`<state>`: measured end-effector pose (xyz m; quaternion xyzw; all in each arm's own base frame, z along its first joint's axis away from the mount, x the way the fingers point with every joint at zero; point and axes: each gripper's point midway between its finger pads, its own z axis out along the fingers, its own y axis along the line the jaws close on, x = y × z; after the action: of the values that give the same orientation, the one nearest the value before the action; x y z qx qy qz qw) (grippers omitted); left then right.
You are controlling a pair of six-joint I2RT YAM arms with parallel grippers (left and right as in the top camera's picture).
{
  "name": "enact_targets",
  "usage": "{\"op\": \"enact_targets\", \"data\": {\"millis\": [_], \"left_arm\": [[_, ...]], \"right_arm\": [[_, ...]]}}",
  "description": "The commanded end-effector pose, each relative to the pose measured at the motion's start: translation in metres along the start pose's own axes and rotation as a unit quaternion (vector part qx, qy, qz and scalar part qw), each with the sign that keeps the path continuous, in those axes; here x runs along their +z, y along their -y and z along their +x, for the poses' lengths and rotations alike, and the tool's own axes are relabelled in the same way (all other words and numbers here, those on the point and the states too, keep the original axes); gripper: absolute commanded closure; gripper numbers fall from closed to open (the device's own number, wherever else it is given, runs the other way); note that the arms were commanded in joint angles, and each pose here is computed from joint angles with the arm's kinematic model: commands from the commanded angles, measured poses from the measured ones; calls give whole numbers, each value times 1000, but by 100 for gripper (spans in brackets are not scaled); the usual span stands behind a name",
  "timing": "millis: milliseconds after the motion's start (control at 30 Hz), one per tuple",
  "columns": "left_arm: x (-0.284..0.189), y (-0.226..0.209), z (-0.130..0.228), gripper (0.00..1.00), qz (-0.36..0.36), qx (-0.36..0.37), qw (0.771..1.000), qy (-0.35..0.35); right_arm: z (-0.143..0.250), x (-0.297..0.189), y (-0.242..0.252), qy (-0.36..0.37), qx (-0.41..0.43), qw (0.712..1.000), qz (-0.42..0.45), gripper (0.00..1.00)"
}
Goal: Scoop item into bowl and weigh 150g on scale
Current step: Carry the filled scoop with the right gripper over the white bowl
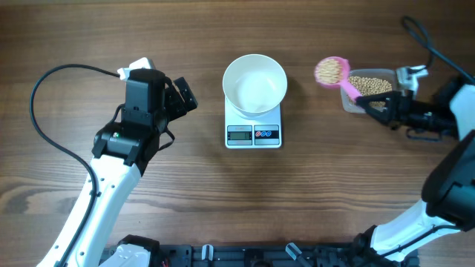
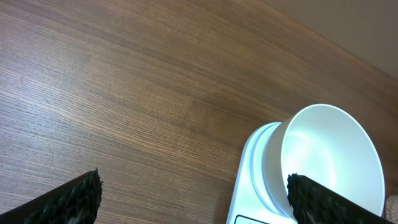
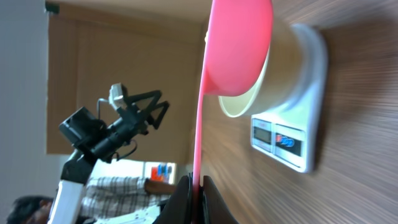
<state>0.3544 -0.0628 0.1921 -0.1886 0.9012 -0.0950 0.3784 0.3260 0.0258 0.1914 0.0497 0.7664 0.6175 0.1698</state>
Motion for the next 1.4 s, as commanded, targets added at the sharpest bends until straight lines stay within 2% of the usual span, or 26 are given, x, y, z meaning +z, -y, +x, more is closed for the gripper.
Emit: {"op": "enact_targets", "data": {"millis": [0,333,533,667,800,933,1133,1233,1300,1367], "left_arm": [[1,-1,-1,0,1,-3,1000,-1],[1,-1,-1,0,1,-3,1000,-1],[1,-1,-1,0,1,-3,1000,-1],[1,-1,-1,0,1,-3,1000,-1],[1,-1,-1,0,1,-3,1000,-1],[1,-1,-1,0,1,-3,1000,-1],[1,-1,-1,0,1,-2,1000,-1],[1,-1,-1,0,1,-2,1000,-1],[1,-1,-1,0,0,-2,1000,-1],[1,-1,-1,0,0,-2,1000,-1]], "right_arm": [[-8,21,-16,7,-1,999,-46,95],[8,63,-30,-57,-6,996,-62,95],[-1,79,-47,-83,-26,994,-60,96],[-13,91,-39,-109,-8,994,4,95],[-25,103,-14,-118,-10,982,145,95],[-30,120,-35,-124,-65,978,154,95],[-25,134,-29,-143,-118,956,227,95],[-19,139,-19,-163,-160,936,269,95],[-11,152,-24,-182,-225,912,292,95],[-12,152,-30,-175,-243,906,300,95]]}}
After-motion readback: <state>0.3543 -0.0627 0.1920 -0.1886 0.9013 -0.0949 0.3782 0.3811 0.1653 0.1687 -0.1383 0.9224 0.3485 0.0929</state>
